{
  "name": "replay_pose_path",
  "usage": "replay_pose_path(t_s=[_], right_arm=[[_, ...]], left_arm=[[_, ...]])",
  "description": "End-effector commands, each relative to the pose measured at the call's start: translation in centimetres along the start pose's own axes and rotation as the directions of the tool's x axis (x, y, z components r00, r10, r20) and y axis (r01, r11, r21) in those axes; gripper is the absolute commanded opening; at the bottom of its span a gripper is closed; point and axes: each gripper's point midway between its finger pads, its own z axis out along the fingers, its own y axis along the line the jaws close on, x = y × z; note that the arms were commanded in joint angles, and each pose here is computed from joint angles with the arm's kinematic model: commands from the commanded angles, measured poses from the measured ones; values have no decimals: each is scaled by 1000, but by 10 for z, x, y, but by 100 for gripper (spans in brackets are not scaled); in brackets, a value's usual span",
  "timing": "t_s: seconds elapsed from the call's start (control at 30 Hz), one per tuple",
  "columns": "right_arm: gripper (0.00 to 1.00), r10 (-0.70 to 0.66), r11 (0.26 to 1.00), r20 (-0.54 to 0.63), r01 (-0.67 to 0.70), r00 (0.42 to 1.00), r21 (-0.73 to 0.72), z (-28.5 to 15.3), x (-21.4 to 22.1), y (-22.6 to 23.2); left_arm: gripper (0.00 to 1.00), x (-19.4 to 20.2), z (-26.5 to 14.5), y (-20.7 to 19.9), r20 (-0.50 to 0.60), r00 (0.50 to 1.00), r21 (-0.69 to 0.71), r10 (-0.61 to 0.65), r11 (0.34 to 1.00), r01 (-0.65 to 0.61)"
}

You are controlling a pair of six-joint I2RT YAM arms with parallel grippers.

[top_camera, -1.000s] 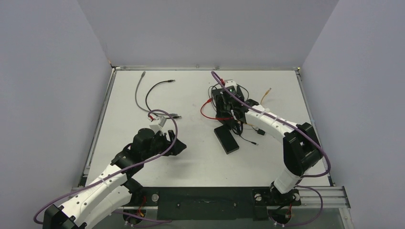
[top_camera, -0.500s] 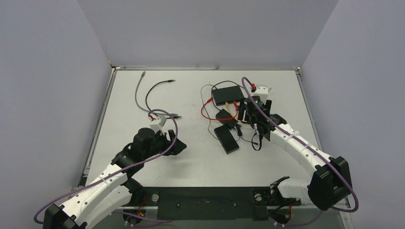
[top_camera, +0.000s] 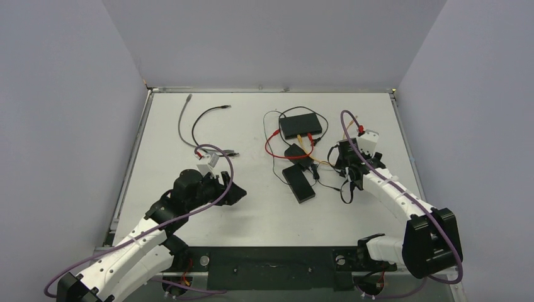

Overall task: Insert the plug into the switch port
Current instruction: Pick up the power from the center of the board.

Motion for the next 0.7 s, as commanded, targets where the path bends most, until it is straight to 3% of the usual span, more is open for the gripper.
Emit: replay_pose_path(t_s=[0.0, 0.67], right_arm=[[73, 85, 996, 1, -85, 996, 23, 13, 0, 0], [71, 91, 995, -118, -96, 989, -35, 57, 26, 27]], left_arm=[[62, -9, 0, -10, 34, 999, 49, 7, 999, -9], [62, -7, 0, -9, 30, 1000, 49, 6, 999, -7]])
